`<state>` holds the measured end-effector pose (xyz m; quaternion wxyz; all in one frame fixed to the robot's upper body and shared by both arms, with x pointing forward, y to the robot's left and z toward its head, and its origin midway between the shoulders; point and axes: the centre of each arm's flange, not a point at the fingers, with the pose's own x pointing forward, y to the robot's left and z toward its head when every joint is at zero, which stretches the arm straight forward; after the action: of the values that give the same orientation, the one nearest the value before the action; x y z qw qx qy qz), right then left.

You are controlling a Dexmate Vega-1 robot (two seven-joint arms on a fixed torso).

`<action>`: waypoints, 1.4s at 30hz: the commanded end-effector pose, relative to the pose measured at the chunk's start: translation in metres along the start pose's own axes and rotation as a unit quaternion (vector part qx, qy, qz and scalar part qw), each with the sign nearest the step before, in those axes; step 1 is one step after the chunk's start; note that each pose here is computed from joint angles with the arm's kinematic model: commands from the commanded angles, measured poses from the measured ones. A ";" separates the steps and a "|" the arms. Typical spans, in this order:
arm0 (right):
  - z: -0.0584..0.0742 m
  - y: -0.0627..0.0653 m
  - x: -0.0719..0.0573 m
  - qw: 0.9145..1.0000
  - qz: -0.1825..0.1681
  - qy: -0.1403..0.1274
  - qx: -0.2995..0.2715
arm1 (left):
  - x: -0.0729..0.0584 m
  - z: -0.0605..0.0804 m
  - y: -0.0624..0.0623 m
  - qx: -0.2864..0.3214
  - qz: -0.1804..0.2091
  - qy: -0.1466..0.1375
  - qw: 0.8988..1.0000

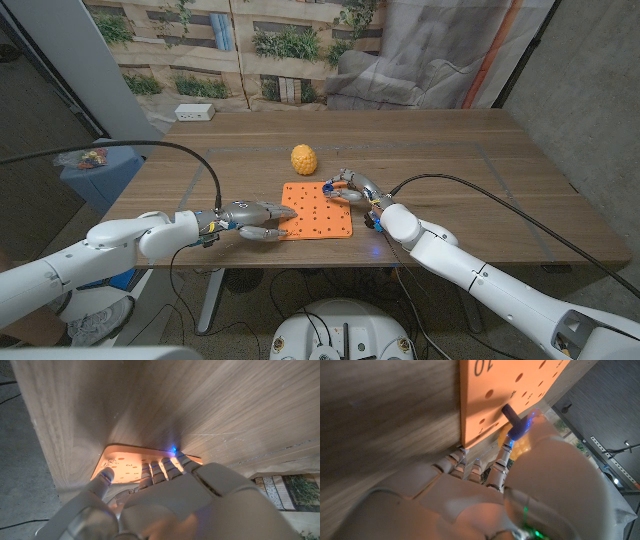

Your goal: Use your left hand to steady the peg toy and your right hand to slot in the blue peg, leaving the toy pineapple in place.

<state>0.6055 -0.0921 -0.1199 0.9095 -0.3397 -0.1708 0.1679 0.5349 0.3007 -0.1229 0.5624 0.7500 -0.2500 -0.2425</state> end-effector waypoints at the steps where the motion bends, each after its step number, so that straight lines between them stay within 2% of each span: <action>1: -0.001 0.001 0.003 1.000 0.018 -0.015 0.006 | 0.001 -0.002 -0.002 -0.002 -0.012 0.001 1.000; 27: -0.003 -0.002 0.003 0.998 0.049 -0.043 0.009 | 0.001 0.000 -0.001 0.001 -0.011 -0.001 1.000; 36: -0.003 -0.004 0.002 0.997 0.053 -0.059 0.003 | 0.000 0.001 0.002 0.005 -0.011 -0.001 1.000; 42: -0.002 -0.010 0.000 0.996 0.046 -0.070 -0.007 | 0.001 0.001 0.002 0.007 -0.012 -0.002 1.000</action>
<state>0.6091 -0.0948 -0.1191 0.8930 -0.3313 -0.1992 0.2306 0.5351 0.2996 -0.1213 0.5601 0.7513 -0.2483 -0.2453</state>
